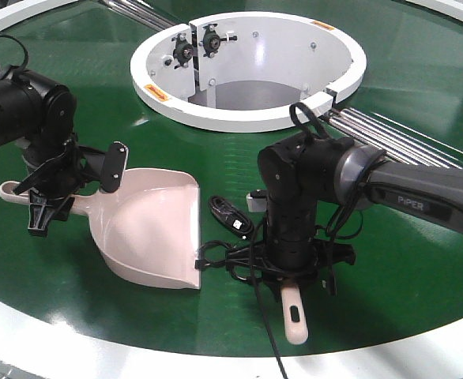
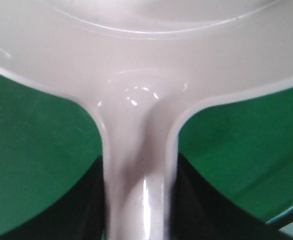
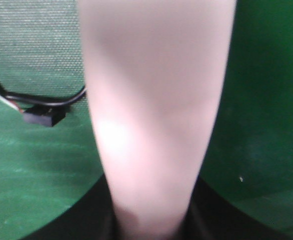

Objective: Clean and inspect green conveyor with broom and dustpan
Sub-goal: 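Carry the brush with the right gripper toward the black cables, then sweep the cables with the brush into the held dustpan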

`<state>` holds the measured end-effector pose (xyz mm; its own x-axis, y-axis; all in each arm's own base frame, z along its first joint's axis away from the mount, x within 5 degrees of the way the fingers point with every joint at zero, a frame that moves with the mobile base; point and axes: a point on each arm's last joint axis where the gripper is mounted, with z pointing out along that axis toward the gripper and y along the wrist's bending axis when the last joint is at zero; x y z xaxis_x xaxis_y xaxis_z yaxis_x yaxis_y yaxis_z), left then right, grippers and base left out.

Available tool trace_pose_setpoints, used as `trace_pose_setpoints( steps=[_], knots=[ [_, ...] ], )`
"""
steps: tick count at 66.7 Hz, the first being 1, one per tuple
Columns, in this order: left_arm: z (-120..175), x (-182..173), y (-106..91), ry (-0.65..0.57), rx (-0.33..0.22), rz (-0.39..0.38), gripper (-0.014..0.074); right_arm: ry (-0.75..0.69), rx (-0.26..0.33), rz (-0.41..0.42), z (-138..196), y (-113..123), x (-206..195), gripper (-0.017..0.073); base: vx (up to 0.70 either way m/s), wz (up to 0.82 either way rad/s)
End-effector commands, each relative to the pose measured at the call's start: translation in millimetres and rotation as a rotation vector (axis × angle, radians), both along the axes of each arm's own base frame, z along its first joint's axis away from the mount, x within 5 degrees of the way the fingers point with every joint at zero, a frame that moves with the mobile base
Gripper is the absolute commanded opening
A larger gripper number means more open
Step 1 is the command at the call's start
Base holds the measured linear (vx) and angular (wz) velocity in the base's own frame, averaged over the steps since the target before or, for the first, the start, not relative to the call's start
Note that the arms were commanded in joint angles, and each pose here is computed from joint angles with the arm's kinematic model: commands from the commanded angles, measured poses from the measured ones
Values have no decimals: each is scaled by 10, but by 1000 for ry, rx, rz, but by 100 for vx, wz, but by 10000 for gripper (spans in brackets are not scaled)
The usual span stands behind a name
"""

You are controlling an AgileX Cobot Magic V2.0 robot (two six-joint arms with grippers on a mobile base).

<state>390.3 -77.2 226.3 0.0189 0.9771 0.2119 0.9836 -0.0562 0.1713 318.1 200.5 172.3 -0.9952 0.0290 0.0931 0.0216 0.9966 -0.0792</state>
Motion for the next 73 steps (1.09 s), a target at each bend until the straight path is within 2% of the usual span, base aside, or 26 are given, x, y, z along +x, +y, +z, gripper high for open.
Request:
trace_pose_setpoints(
  steps=[1,9,18,26,36,48,56,67,73],
  knots=[
    [248,-47,-50,-46,-13,-35,-6,62,-13,-9,97,-17,-49,-1,0,0],
    [248,-47,-50,-46,-13,-35,-6,68,8,3,76,53,-17,-1,0,0],
    [248,-47,-50,-46,-13,-35,-6,13,56,21,210,212,85,-1,0,0],
    [248,-47,-50,-46,-13,-35,-6,-10,137,31,310,408,160,-1,0,0],
    [248,-47,-50,-46,-13,-35,-6,18,217,51,241,638,221,-1,0,0],
    [249,-47,-49,-46,-11,-35,-6,26,285,120,156,922,274,-1,0,0],
    [248,-47,-50,-46,-13,-35,-6,-4,346,183,215,1113,318,-1,0,0],
    [248,-47,-50,-46,-13,-35,-6,-90,456,239,531,1252,398,-1,0,0],
    [248,-48,-50,-45,-13,-35,-6,-139,488,269,710,1265,412,-1,0,0]
  ],
)
